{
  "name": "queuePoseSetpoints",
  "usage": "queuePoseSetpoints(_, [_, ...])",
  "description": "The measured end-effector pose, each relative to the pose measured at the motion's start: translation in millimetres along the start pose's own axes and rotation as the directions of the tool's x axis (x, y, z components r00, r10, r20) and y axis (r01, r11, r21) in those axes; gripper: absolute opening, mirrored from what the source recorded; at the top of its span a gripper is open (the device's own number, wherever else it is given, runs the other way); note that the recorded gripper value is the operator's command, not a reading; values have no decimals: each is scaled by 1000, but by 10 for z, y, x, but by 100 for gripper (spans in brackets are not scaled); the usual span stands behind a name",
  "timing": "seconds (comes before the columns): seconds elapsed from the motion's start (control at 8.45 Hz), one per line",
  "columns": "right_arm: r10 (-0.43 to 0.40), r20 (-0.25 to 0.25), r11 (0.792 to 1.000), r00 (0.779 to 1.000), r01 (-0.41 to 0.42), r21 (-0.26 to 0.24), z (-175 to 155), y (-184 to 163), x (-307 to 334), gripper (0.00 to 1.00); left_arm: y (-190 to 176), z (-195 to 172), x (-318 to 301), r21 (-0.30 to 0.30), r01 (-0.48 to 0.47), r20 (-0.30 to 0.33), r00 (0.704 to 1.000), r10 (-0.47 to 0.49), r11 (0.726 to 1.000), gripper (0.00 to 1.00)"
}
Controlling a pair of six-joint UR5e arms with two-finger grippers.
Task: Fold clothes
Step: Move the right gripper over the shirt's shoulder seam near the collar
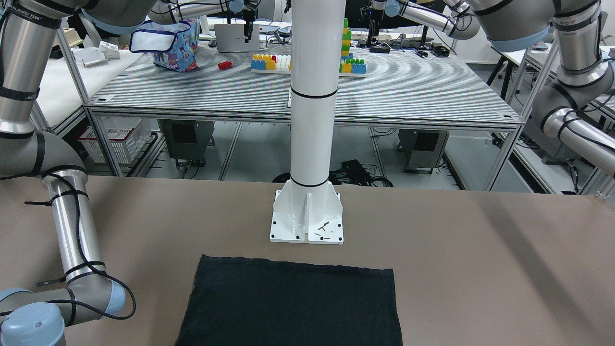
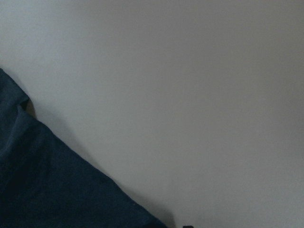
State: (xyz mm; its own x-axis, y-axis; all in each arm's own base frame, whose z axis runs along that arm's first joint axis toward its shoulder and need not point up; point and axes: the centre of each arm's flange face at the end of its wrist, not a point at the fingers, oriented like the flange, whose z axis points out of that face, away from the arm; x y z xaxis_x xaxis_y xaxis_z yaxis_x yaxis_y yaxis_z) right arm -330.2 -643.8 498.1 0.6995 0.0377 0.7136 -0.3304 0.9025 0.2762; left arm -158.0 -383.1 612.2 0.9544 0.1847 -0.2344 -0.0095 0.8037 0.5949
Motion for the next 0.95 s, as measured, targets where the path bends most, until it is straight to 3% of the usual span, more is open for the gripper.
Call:
queuePoseSetpoints(0.47, [-64, 22, 998, 998, 64, 8, -95, -53, -175, 0, 29, 17, -4, -7, 7, 0, 1000, -7, 1000, 99])
queuePoseSetpoints(0.95, [-91, 52, 996, 994, 92, -4, -622, -214, -1081, 0, 27, 8, 4, -4, 45, -4, 999, -45, 999, 99])
